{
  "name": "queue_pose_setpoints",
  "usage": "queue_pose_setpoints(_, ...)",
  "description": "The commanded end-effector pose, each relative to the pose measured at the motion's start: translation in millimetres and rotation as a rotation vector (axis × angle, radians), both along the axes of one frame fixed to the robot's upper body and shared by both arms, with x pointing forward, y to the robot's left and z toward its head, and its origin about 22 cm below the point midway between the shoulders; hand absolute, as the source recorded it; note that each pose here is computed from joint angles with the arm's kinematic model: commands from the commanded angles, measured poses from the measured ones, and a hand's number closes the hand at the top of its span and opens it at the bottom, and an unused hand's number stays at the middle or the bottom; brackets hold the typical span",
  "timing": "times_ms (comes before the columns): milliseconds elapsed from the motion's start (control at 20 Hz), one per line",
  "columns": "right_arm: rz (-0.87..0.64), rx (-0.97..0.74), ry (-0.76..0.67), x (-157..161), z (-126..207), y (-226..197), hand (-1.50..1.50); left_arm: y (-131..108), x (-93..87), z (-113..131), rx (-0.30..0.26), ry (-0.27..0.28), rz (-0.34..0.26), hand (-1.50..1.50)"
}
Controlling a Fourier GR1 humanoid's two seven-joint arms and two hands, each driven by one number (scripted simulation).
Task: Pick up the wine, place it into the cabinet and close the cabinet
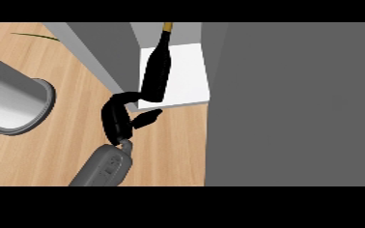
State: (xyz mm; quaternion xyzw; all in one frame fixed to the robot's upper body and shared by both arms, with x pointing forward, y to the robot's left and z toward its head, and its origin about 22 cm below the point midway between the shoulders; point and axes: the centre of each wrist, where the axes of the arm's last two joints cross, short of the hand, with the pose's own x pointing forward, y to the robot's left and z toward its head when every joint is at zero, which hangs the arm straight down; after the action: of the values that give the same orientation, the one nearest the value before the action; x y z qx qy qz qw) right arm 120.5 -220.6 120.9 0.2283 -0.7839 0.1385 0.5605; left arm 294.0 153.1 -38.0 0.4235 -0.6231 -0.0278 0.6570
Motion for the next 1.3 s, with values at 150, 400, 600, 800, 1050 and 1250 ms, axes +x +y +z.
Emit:
queue_pose_setpoints(150,-0.026,0.01,-0.008,-6,11,-5,-1.5,-68,35.5,74,-0.148,-0.238,-0.184,-1.5)
queue_pose_setpoints(400,-0.023,0.022,0.006,-10,7,-2,-1.5,-72,31.3,91,-0.259,-0.278,-0.201,-1.5)
queue_pose_setpoints(600,-0.023,0.014,0.002,-11,10,1,-1.5,-78,22.7,95,-0.305,-0.286,-0.258,-1.5)
queue_pose_setpoints(800,-0.038,-0.002,-0.007,-13,13,-1,-1.5,-81,15.8,99,-0.357,-0.289,-0.322,-1.5)
queue_pose_setpoints(1050,-0.09,0.004,-0.018,-17,21,-3,-1.5,-78,23.9,105,-0.416,-0.358,-0.471,-1.5)
queue_pose_setpoints(1250,-0.107,0.006,0.0,-28,29,-2,-1.5,-84,2.7,99,-0.507,-0.362,-0.567,-1.5)
